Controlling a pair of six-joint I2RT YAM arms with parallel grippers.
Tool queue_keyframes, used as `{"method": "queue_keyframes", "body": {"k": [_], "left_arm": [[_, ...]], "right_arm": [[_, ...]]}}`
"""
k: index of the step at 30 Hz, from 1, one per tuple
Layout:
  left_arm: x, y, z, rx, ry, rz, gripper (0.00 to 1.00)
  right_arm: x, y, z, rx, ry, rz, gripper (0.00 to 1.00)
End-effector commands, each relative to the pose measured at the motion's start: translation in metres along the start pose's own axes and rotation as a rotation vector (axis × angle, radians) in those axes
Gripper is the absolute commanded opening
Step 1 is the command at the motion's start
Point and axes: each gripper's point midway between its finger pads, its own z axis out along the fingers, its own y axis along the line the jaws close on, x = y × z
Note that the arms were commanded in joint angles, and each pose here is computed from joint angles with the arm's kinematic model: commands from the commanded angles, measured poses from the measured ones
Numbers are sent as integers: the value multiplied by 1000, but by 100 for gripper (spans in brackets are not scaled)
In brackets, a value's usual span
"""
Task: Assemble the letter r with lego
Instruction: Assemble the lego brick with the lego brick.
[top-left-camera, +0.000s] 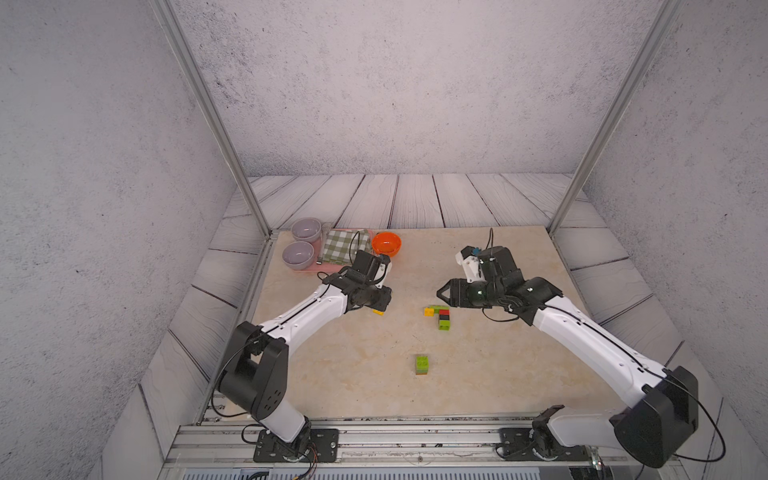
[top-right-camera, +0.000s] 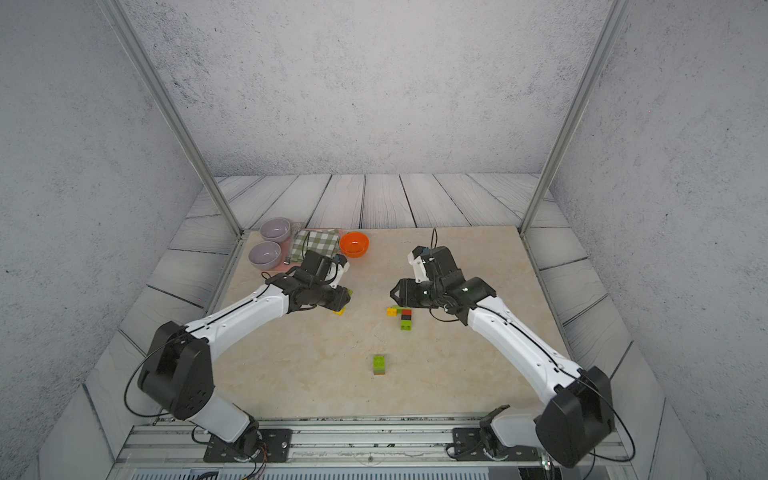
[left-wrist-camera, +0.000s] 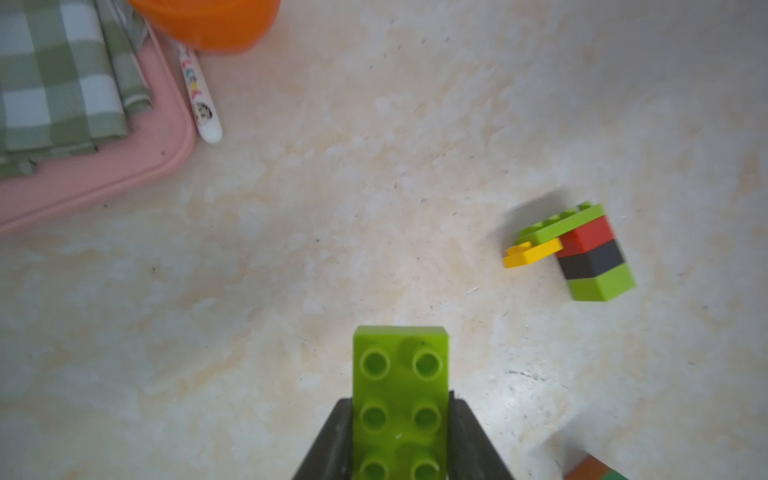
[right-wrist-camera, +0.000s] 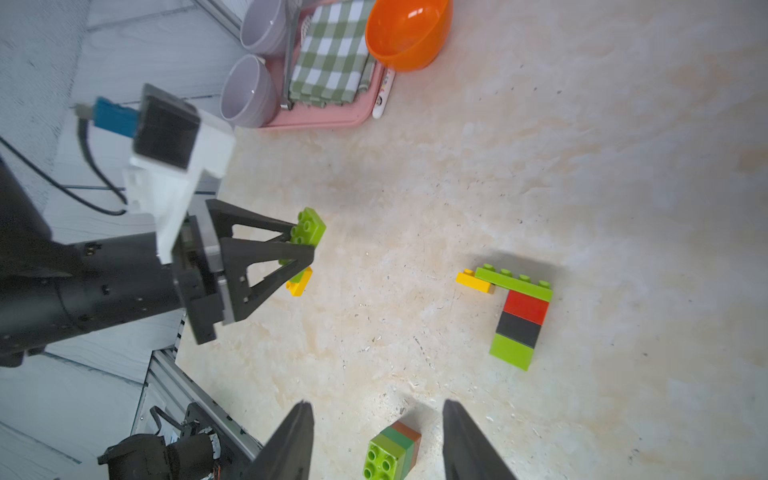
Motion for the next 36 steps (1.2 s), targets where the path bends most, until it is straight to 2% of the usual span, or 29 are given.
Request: {"method": "queue_keyframes", "body": {"k": [1,5,8,10,12,15,19,21,24,29,34,36], "left_arm": [[-2,-23,-32,98,-12,39,0],[-9,-33,-64,130,-85,82,0],[-6,-44,-82,180,-111,164,0],[1,-60,-93,271,-112,252,0],[10,-76,-105,366,-111,334,0],[28,-95,-119,474,-98,447,0],[55,-119,-126,539,-61,645,0],[68,-130,-125,558,-47,739,0],[82,-139,-119,574,-28,817,0],[95,-141,-95,507,28,889,0],[104,-144,-65,452,60,974,0],[106,-145,-55,453,69,982,0]], "right_arm": [[11,-13,-15,56,-24,-5,57],[18,-16,-35,62,-71,-9,66],[23,-16,-45,56,-92,-20,77],[28,-17,-46,51,-82,-27,80],[38,-15,-48,38,-39,-50,87],[54,-9,-49,11,57,-59,89],[61,-4,-51,-31,64,-18,89],[69,-2,-50,-41,88,44,88],[83,9,-46,-101,124,131,86],[112,10,-42,-151,159,273,82],[139,-15,-28,-80,216,378,80],[145,-15,-21,-104,239,400,80]]}}
